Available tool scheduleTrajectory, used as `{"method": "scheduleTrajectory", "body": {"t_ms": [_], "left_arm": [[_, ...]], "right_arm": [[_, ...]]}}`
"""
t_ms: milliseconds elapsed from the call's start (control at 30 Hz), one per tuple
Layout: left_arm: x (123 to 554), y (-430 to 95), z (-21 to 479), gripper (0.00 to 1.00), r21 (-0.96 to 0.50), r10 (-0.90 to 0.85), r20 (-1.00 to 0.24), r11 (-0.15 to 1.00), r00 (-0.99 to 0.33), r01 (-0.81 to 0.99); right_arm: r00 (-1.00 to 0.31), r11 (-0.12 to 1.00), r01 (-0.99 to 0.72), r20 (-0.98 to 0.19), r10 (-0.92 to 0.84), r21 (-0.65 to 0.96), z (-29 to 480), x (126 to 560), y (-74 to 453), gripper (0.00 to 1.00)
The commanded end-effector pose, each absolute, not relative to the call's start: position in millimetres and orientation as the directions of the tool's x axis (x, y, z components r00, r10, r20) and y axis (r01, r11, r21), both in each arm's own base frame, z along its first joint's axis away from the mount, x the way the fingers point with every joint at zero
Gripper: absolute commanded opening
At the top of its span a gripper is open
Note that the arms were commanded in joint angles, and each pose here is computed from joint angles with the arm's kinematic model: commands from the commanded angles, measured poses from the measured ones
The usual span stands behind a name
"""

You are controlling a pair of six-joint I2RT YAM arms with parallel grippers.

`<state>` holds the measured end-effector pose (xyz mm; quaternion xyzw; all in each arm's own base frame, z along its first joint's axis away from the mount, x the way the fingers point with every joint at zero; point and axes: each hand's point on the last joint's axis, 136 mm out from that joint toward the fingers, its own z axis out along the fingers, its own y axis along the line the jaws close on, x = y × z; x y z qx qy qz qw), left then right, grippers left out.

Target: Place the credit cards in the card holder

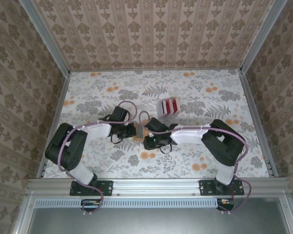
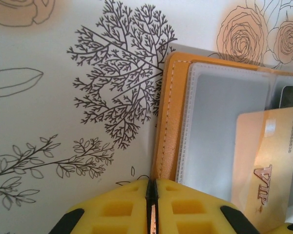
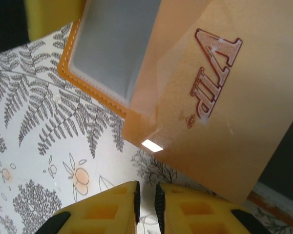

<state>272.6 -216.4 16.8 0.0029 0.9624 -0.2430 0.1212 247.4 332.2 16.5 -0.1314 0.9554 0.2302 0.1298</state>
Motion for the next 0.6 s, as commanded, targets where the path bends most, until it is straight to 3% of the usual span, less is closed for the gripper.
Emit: {"method": "scheduleTrajectory", "body": {"t_ms": [0,567], "left_arm": [[251.4,-204.5,-11.5,0.12,-0.403,-0.022,-0.149,0.914,-0.989,0.040],[253.9,-204.5,-11.4,0.11,-0.407,-0.023,-0.148,0.913,-0.989,0.040]], "right_arm": [[-0.887,0.885,-0.297,-0.446,-0.118,0.358,17.8,291.5,337.6,0.21],[-0.880,0.837,-0.328,-0.464,-0.102,0.439,45.5,301.8,349.7,0.21]]}}
